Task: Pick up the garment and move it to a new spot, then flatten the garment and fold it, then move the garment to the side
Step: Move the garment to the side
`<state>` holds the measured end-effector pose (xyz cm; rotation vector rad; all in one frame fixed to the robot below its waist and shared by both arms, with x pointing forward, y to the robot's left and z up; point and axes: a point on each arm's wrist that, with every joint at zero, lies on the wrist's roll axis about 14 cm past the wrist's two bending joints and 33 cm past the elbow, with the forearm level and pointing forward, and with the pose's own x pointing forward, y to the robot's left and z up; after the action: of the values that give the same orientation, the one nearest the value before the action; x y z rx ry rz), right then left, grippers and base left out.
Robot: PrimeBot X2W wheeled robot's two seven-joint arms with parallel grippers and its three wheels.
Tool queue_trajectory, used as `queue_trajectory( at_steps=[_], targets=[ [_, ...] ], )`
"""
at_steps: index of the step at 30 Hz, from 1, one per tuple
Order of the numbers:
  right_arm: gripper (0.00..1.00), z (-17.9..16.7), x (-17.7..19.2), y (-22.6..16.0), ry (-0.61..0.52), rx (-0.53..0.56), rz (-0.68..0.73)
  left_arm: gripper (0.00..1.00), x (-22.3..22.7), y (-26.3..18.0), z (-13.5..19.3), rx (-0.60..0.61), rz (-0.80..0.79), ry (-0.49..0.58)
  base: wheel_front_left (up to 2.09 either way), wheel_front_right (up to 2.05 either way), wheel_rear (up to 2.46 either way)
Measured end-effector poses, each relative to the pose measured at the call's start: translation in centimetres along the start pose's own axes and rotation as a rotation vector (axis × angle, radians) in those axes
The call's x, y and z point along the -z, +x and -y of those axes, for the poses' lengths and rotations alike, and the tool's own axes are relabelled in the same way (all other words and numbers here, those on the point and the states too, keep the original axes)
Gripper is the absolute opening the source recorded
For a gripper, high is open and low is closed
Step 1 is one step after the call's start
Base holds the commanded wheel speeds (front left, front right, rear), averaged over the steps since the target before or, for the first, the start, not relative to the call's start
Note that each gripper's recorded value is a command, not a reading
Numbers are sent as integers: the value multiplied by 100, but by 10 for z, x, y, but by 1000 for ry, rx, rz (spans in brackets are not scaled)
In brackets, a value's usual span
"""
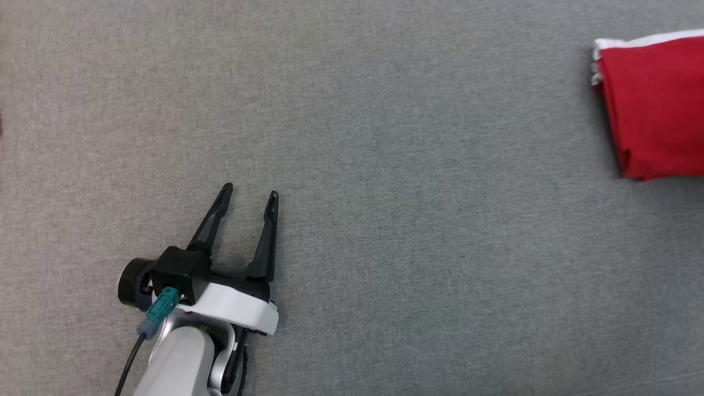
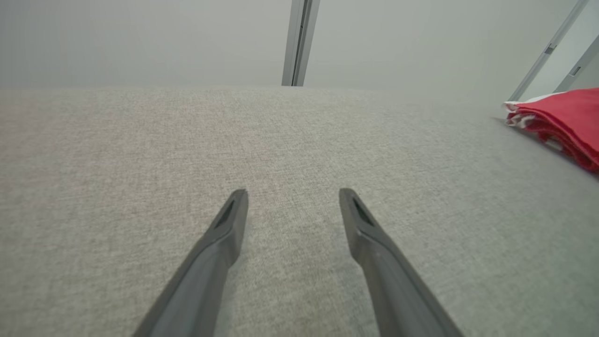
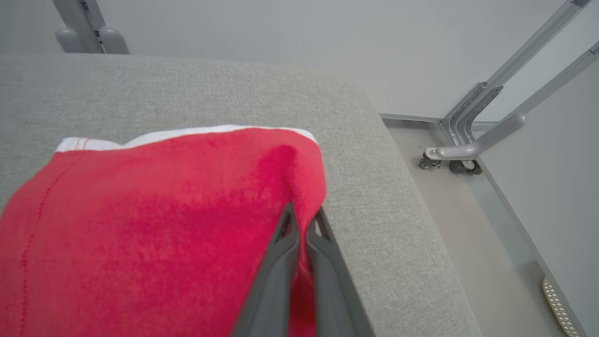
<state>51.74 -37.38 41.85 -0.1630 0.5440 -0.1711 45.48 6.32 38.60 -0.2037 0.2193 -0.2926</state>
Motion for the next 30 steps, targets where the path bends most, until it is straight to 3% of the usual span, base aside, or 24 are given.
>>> queue_trajectory(
  at_steps=[11,14,15,16,30],
  targets=[
    [0,20,-5,23,-79,62,-25,100,3,2,-11,-27,-2,1,0,0,0],
    [48,25,-6,26,-102,76,-17,100,4,2,-12,-31,-3,0,0,0,0],
    [87,26,-7,26,-110,78,-7,100,5,2,-13,-34,-4,1,0,0,0],
    [100,26,-8,27,-121,81,3,100,5,2,-13,-34,-4,1,0,0,0],
    [100,8,-20,26,-137,51,115,100,5,4,-11,-26,-8,8,0,0,0]
  ],
)
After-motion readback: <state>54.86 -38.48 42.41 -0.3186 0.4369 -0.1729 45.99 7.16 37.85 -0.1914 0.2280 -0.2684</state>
